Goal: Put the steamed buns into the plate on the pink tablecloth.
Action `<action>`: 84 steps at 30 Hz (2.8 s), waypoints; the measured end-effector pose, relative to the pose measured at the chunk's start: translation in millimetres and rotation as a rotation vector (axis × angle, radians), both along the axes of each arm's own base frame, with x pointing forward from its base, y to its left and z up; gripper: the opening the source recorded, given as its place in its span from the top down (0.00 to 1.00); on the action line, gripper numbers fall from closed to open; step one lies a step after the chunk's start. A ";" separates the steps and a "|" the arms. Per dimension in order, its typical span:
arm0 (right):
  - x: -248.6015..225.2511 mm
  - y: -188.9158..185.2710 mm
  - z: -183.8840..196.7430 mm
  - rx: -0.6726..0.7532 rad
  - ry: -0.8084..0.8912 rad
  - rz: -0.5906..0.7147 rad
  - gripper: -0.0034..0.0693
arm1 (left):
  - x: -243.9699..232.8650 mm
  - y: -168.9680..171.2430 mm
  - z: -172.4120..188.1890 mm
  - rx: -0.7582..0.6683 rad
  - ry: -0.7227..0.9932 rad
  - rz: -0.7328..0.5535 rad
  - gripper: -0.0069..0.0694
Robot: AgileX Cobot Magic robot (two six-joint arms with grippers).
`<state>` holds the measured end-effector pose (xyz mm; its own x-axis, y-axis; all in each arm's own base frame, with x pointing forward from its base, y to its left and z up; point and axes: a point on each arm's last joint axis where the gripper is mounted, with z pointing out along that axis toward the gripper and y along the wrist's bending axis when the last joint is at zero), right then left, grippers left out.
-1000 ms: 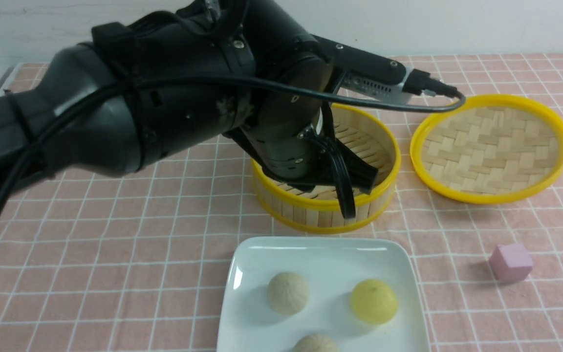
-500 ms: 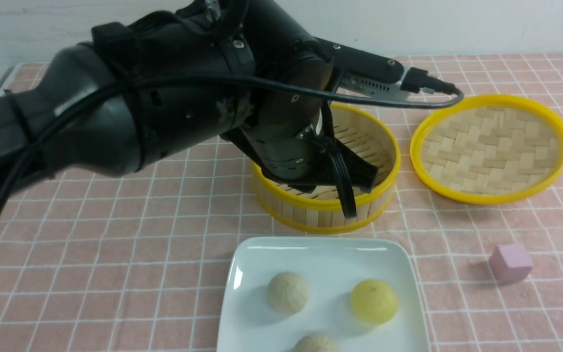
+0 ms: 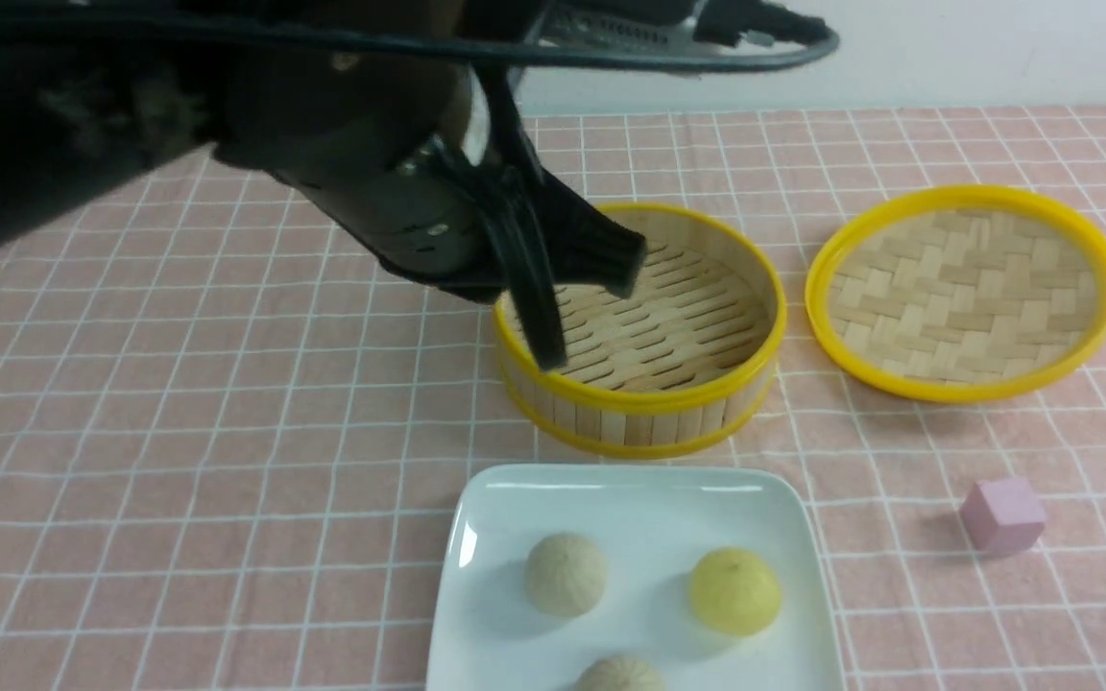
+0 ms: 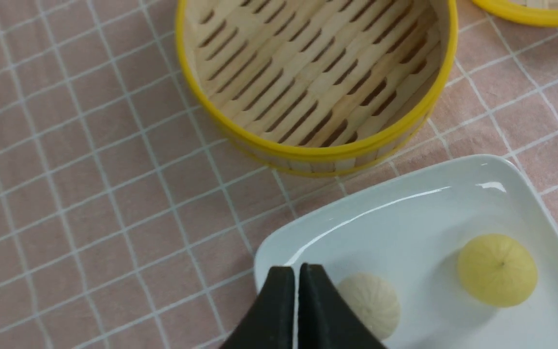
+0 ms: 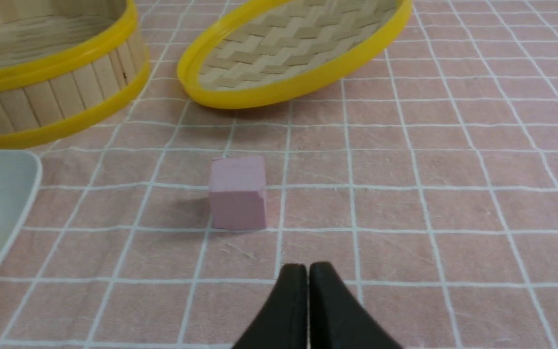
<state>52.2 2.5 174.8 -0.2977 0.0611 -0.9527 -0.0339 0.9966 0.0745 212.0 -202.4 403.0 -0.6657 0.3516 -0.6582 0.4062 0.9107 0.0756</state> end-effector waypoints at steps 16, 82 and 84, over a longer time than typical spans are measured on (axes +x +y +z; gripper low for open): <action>0.0 -1.3 -0.3 0.000 0.004 -0.026 0.88 | -111.4 119.4 2.1 -0.260 -0.057 0.003 0.88; -0.1 -1.3 -0.3 0.000 0.004 -0.026 0.77 | -151.0 202.1 -212.0 -0.287 -0.596 0.413 0.80; -0.1 -1.4 -0.3 -0.001 0.004 -0.026 0.77 | -153.5 202.7 -216.3 -0.296 -0.612 0.421 0.80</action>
<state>52.1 1.2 174.4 -0.2997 0.0682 -0.9516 -0.0081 0.9972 0.0741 58.5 0.4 186.7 -0.1936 -0.0953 -0.9764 -0.0116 0.9954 -0.0949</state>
